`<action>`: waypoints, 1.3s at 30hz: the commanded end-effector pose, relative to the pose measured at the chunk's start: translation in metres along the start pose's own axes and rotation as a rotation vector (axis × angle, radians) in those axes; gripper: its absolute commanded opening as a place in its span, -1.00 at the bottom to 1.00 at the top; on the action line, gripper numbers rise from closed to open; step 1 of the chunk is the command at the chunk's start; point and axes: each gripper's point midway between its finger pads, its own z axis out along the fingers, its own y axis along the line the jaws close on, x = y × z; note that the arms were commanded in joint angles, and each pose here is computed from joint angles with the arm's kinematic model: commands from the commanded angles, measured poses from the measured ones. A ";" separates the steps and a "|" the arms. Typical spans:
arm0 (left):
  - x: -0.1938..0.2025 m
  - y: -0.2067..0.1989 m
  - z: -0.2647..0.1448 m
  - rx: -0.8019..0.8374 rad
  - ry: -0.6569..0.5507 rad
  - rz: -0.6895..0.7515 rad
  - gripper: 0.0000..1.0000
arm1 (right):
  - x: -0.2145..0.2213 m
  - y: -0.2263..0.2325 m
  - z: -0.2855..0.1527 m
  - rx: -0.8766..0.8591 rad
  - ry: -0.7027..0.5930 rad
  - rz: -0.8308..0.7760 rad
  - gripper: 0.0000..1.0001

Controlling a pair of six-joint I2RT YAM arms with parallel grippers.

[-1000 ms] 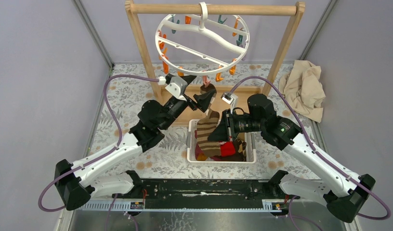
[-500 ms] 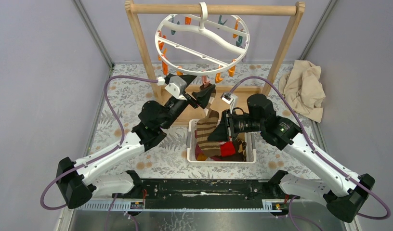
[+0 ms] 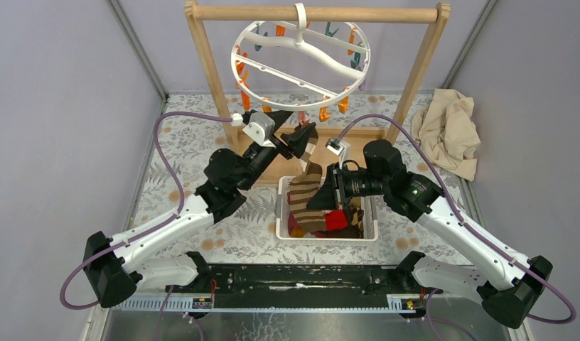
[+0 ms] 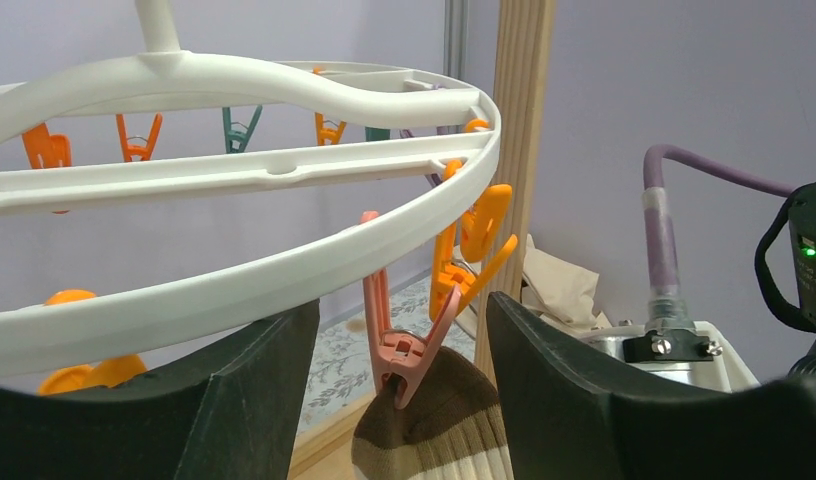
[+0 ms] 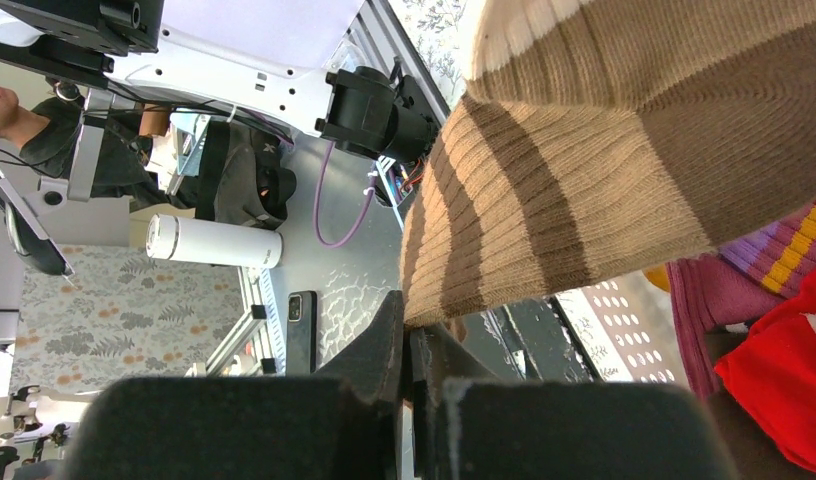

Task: Remove the socks clipped to the hanger
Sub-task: Remove the sock from the hanger, then place the sock in the bin.

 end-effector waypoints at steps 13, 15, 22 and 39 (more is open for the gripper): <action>-0.027 0.005 0.008 -0.044 -0.122 -0.034 -0.14 | 0.000 0.004 -0.001 -0.035 -0.003 -0.033 -1.00; -0.027 0.005 0.009 -0.046 -0.119 -0.036 -0.26 | 0.001 0.004 0.000 -0.035 -0.001 -0.031 -1.00; -0.026 0.005 0.011 -0.046 -0.110 -0.042 -0.75 | 0.003 0.003 0.000 -0.038 0.004 -0.030 -1.00; -0.001 -0.002 0.004 -0.007 0.024 -0.034 0.39 | 0.000 0.000 -0.008 0.018 -0.010 -0.048 -1.00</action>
